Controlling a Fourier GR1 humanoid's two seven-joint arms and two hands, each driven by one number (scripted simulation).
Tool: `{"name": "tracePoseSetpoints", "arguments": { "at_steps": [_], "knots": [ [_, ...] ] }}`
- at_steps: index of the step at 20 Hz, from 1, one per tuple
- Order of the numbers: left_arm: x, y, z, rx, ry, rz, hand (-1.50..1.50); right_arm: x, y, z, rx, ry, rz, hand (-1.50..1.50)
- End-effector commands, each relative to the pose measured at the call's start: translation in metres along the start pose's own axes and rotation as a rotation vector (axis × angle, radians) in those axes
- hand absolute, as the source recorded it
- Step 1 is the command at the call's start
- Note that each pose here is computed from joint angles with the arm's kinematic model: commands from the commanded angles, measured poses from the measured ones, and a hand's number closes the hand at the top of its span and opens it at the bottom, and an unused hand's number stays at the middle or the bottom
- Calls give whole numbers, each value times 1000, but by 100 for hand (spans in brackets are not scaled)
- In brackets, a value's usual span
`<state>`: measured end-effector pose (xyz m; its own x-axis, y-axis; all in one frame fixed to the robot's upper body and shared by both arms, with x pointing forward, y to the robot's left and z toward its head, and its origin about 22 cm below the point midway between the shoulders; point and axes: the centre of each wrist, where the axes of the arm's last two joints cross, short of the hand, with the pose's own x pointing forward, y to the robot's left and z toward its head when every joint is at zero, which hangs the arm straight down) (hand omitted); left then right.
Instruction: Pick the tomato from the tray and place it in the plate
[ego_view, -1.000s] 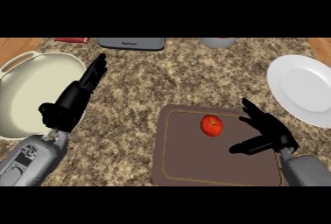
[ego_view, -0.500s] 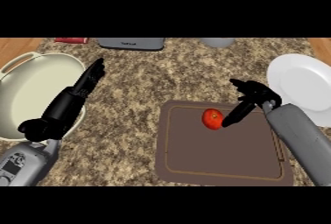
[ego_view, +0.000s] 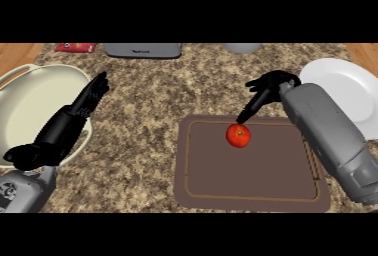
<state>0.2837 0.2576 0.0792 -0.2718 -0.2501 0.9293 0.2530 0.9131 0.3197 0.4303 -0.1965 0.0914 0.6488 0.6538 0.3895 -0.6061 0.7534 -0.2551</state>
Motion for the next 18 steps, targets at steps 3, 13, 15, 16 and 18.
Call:
{"name": "tracePoseSetpoints", "arguments": {
  "at_steps": [3,13,15,16,18],
  "knots": [
    [16,5,-10,15,-2,-2,0,10,-18,-1,144,142,59,-150],
    [-9,2,-7,17,-4,-8,0,-1,-34,-10,111,253,31,-150],
    [-12,-4,1,23,8,-8,0,-7,-50,-3,135,230,4,-150],
    [-5,2,-4,21,-2,-5,0,-7,-62,6,142,216,2,-150],
    [5,4,10,0,-6,15,0,-15,-48,-12,176,226,0,-150]
  ]
}}
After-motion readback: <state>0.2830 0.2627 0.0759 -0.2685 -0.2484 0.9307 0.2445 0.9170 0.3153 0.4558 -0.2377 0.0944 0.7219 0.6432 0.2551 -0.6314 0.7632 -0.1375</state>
